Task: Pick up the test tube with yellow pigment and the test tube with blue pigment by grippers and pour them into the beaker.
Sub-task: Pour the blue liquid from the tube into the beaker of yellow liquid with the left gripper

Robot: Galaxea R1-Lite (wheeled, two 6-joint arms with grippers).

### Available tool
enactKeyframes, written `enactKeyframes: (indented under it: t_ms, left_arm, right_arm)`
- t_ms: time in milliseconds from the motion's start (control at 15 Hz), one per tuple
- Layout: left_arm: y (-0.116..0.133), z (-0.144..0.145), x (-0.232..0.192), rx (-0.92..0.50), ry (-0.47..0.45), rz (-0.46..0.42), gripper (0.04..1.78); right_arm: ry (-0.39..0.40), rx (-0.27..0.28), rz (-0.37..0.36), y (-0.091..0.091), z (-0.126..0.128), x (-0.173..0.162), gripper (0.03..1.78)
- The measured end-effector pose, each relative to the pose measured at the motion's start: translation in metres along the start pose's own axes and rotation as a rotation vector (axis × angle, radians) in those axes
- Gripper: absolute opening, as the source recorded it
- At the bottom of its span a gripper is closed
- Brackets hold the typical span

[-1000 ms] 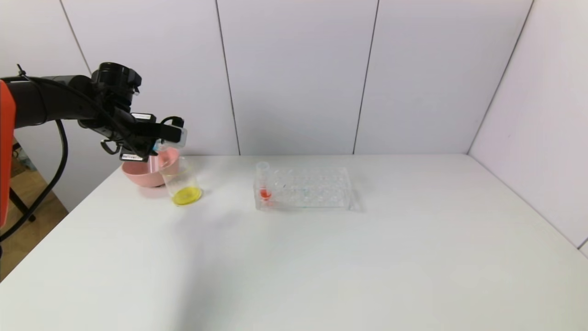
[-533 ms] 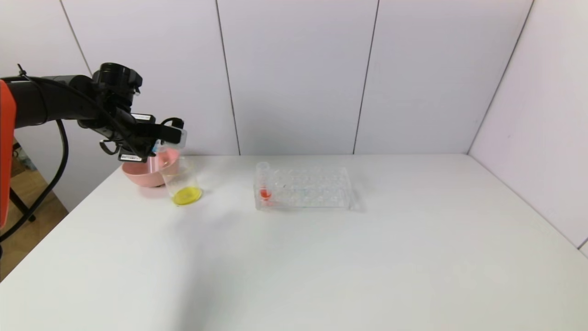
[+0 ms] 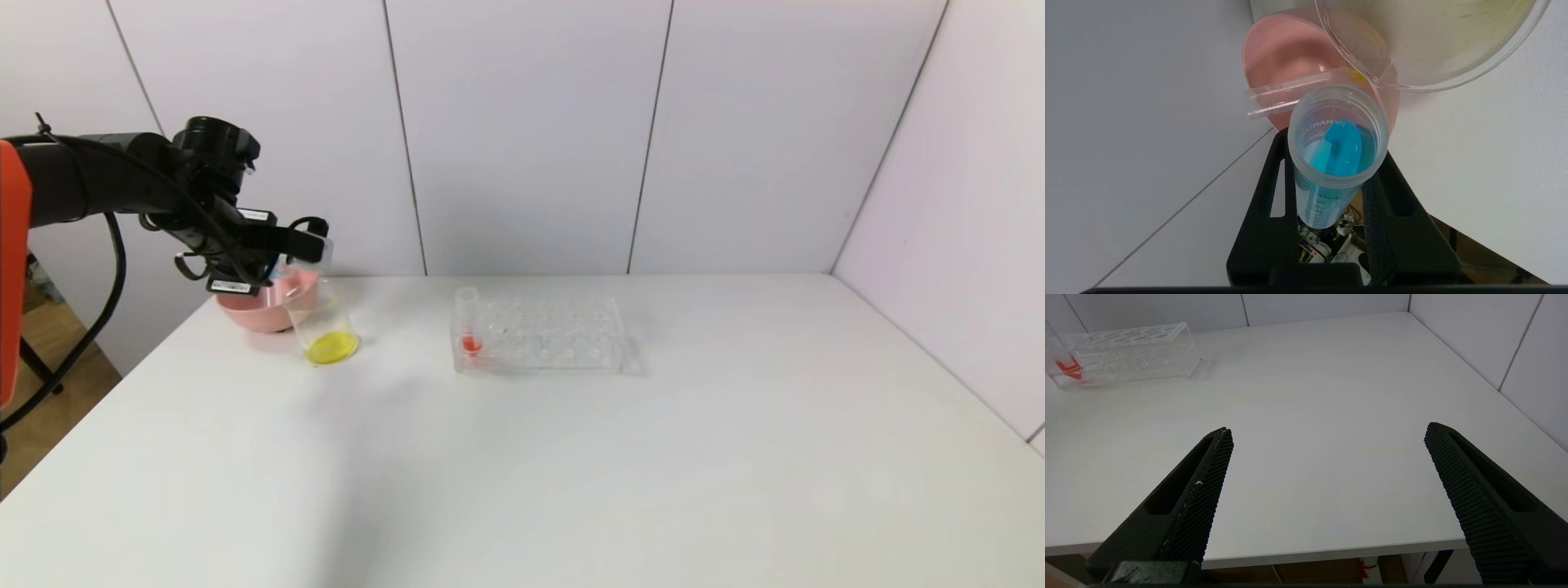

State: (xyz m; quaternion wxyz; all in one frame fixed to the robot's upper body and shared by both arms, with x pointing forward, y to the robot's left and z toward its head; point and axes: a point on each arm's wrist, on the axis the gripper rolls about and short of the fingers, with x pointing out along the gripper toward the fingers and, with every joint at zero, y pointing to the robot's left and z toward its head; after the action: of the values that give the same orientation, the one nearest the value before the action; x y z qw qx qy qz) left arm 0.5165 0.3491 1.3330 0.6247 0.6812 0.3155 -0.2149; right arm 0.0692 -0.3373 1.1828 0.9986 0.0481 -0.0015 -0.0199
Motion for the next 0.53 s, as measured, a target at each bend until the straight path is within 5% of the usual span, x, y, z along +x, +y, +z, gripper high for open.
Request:
enactKeyframes:
  t_ms: [533]
  left_arm:
    - [-0.0008,0.0034,-0.0025,0.006,0.035,-0.011,0.46]
  right_arm:
    - [0.000,0.000,0.000,0.0000,0.0000,0.0000,1.71]
